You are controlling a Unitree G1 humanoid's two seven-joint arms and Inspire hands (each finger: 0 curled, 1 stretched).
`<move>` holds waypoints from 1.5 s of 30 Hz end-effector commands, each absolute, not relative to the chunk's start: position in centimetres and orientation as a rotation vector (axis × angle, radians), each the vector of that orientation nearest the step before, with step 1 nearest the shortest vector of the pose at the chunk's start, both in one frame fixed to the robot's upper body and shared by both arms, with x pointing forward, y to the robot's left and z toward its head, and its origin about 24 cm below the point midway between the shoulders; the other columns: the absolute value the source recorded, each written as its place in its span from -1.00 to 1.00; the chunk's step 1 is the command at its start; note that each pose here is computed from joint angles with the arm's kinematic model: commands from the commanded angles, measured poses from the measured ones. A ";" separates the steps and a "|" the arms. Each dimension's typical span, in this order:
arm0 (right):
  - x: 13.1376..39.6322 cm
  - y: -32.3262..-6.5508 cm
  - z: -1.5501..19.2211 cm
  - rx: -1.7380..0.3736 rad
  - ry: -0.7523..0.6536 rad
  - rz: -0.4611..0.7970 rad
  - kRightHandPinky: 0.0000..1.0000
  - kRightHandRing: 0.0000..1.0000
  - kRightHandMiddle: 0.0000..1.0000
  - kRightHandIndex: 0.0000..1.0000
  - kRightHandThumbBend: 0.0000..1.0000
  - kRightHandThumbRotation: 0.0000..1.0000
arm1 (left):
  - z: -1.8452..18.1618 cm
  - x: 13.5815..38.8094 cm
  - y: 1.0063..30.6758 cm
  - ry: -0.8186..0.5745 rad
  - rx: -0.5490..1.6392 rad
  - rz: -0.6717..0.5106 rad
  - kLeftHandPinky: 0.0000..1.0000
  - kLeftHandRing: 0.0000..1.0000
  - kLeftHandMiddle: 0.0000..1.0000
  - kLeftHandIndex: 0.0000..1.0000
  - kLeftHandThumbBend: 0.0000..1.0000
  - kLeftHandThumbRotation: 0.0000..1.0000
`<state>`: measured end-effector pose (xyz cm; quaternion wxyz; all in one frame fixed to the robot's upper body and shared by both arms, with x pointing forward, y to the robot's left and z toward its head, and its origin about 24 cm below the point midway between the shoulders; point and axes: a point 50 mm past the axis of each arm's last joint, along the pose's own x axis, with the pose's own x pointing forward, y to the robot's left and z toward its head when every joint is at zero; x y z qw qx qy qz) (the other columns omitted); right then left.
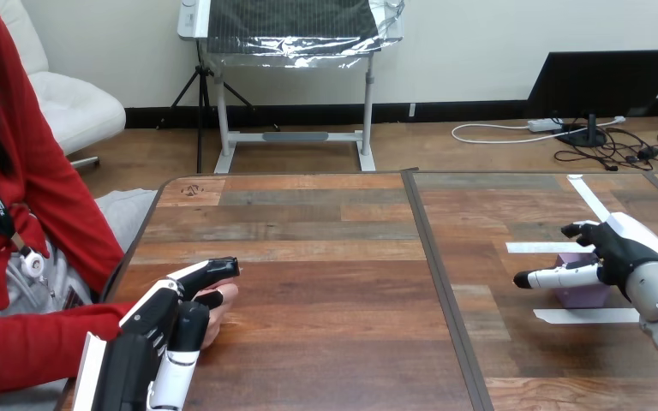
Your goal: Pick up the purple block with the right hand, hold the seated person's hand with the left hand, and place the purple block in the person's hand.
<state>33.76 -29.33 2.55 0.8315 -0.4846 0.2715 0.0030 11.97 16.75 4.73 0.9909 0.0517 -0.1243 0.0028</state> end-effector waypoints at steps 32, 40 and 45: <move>34.4 -29.7 3.8 -1.123 0.583 0.018 0.45 0.66 0.69 0.73 0.76 -0.74 | 6.0 13.0 16.6 -0.344 0.100 0.023 0.56 0.66 0.56 0.36 0.01 0.89; 34.4 -29.7 3.8 -1.101 0.579 0.028 0.50 0.67 0.69 0.69 0.69 -0.91 | 6.0 12.9 16.6 -0.343 0.102 0.025 0.55 0.67 0.56 0.36 -0.02 0.89; 34.4 -29.7 3.8 -1.113 0.576 0.036 0.51 0.65 0.67 0.66 0.66 -0.98 | 5.9 12.9 16.5 -0.341 0.096 0.027 0.56 0.67 0.57 0.36 -0.01 0.90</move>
